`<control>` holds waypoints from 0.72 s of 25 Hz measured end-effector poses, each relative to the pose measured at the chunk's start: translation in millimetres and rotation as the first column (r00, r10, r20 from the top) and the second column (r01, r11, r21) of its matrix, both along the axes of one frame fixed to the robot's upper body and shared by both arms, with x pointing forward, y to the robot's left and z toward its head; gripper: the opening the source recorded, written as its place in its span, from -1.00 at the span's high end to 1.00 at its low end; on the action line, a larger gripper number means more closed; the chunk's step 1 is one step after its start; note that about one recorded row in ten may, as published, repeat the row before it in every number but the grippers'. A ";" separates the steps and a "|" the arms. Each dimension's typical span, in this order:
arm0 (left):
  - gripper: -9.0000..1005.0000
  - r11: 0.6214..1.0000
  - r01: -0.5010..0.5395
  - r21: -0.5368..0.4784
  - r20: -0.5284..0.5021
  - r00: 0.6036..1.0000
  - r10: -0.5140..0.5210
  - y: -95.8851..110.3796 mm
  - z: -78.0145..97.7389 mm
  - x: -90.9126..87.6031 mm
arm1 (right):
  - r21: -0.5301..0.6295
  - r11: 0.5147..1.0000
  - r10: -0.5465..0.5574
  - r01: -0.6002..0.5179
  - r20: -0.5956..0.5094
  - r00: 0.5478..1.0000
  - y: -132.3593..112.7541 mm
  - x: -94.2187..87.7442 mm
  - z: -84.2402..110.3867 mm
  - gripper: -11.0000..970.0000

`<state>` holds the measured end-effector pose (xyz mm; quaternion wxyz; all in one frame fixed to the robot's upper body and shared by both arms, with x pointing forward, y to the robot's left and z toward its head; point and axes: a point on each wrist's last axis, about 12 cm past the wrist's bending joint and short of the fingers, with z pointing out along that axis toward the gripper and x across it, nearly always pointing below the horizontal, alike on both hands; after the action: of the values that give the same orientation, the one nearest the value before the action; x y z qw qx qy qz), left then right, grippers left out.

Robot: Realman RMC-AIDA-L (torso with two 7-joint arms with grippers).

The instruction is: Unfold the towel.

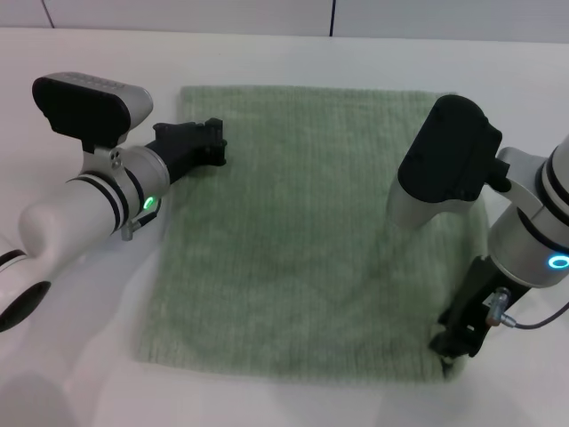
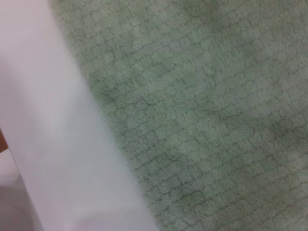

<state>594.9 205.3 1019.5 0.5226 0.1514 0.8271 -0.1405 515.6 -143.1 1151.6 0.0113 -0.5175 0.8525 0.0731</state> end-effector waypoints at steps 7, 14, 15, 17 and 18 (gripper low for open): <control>0.76 1.000 0.000 -0.002 0.001 1.000 0.000 -0.3 0.2 0.0 | 0.015 1.000 -0.005 0.004 0.090 0.996 -4.9 5.7 13.5 0.32; 0.75 1.000 -0.001 -0.004 0.002 1.000 0.001 0.2 0.1 -0.4 | 0.285 0.958 -0.164 0.025 0.476 0.864 -23.1 31.8 53.5 0.25; 0.75 1.000 -0.001 -0.004 0.002 1.000 0.001 0.2 0.1 -0.4 | 0.328 0.945 -0.197 0.017 0.525 0.828 -26.0 34.5 56.8 0.25; 0.75 1.000 -0.001 -0.004 0.002 1.000 0.001 0.3 0.1 -0.3 | 0.396 0.918 -0.258 -0.009 0.615 0.745 -31.8 38.4 58.4 0.25; 0.75 1.000 -0.002 -0.004 0.002 1.000 0.002 0.3 0.1 -0.3 | 0.424 0.905 -0.288 -0.026 0.657 0.697 -33.9 40.7 59.0 0.25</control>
<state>594.6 205.6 1019.7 0.5239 0.1497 0.8264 -0.1417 556.3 -177.1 1210.7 0.4473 -0.4283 0.7841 0.0418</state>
